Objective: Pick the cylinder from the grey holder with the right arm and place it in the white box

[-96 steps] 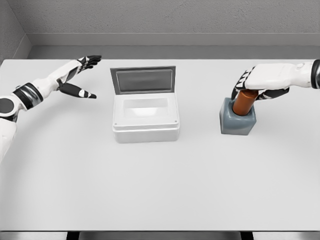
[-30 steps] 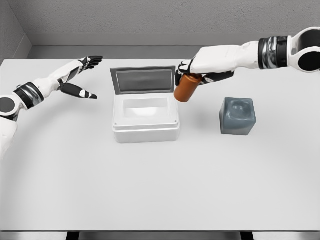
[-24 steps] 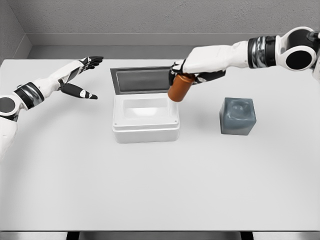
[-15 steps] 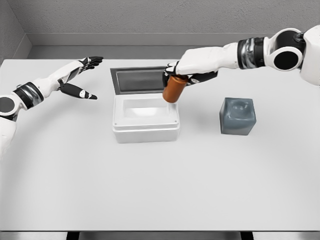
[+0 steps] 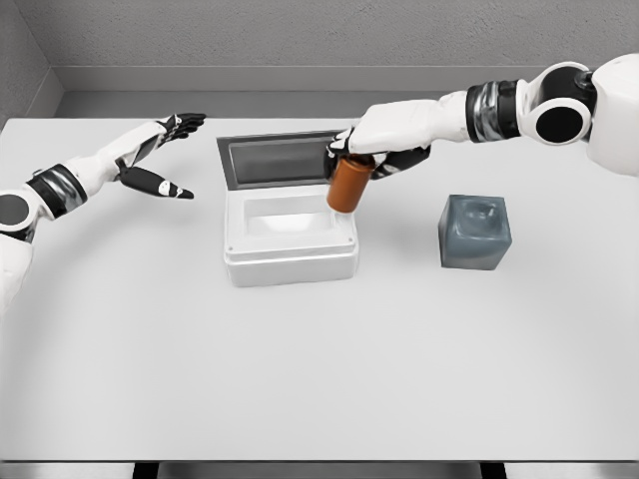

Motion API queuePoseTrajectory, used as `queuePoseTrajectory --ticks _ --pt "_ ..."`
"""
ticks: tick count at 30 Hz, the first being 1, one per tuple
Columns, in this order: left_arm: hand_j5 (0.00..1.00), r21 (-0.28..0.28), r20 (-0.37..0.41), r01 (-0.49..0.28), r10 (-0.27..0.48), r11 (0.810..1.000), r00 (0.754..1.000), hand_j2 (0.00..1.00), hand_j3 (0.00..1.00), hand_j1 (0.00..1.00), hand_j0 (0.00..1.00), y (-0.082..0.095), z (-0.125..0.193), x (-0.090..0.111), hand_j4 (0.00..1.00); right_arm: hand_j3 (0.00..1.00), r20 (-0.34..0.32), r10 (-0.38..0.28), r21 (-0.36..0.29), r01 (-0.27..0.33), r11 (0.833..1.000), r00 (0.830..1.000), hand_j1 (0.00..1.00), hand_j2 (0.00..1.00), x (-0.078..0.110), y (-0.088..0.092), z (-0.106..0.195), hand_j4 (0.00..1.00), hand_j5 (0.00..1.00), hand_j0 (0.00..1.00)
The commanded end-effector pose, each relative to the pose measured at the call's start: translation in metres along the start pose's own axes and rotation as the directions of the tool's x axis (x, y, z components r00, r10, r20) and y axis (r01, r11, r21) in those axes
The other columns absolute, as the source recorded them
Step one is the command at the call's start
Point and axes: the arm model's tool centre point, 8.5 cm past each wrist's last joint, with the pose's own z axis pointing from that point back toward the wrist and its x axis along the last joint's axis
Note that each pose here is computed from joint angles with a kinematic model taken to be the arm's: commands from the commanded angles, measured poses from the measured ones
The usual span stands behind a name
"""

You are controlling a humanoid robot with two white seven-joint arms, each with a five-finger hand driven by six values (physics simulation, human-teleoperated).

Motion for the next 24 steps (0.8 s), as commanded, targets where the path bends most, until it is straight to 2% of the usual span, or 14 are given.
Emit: queuePoseTrajectory --ticks 1,4,9,12,18,20,24 --pt "1.00 0.006 0.004 -0.005 0.005 1.000 1.000 1.00 1.00 1.00 1.00 0.002 0.000 0.001 1.00 1.00 0.006 -0.003 -0.009 0.003 1.000 1.000 1.00 1.00 0.002 -0.002 0.000 1.00 1.00 1.00" --pt "1.00 0.006 0.006 -0.005 0.005 1.000 1.000 1.00 1.00 1.00 1.00 0.001 0.000 0.001 1.00 1.00 0.019 -0.001 -0.026 0.001 1.000 1.000 1.00 1.00 0.006 -0.003 0.004 1.00 1.00 1.00" --pt "1.00 0.008 0.007 -0.004 0.004 1.000 1.000 1.00 1.00 1.00 1.00 0.002 0.000 0.001 1.00 1.00 0.011 -0.007 -0.066 0.007 0.998 1.000 1.00 1.00 0.009 -0.005 0.032 1.00 1.00 1.00" --pt "1.00 0.006 0.007 -0.006 0.006 1.000 1.000 1.00 1.00 1.00 1.00 0.001 0.000 0.001 1.00 1.00 -0.073 -0.021 -0.126 0.012 0.992 0.997 1.00 1.00 -0.003 -0.009 0.086 1.00 1.00 1.00" --pt "1.00 0.007 0.008 -0.005 0.005 1.000 1.000 1.00 1.00 1.00 1.00 0.002 0.000 0.002 1.00 1.00 -0.090 -0.036 -0.130 0.024 0.991 0.995 1.00 1.00 -0.006 -0.004 0.095 1.00 1.00 1.00" --pt "1.00 0.006 0.007 -0.006 0.006 1.000 1.000 1.00 1.00 1.00 1.00 0.001 0.000 0.001 1.00 1.00 -0.165 -0.056 -0.145 0.032 0.989 0.985 1.00 1.00 -0.015 0.004 0.134 1.00 1.00 1.00" --pt "1.00 0.015 -0.010 0.002 -0.002 1.000 1.000 1.00 1.00 1.00 1.00 0.007 0.009 -0.004 1.00 1.00 -0.232 -0.082 -0.146 0.048 0.988 0.969 1.00 1.00 -0.024 0.015 0.164 1.00 1.00 1.00"
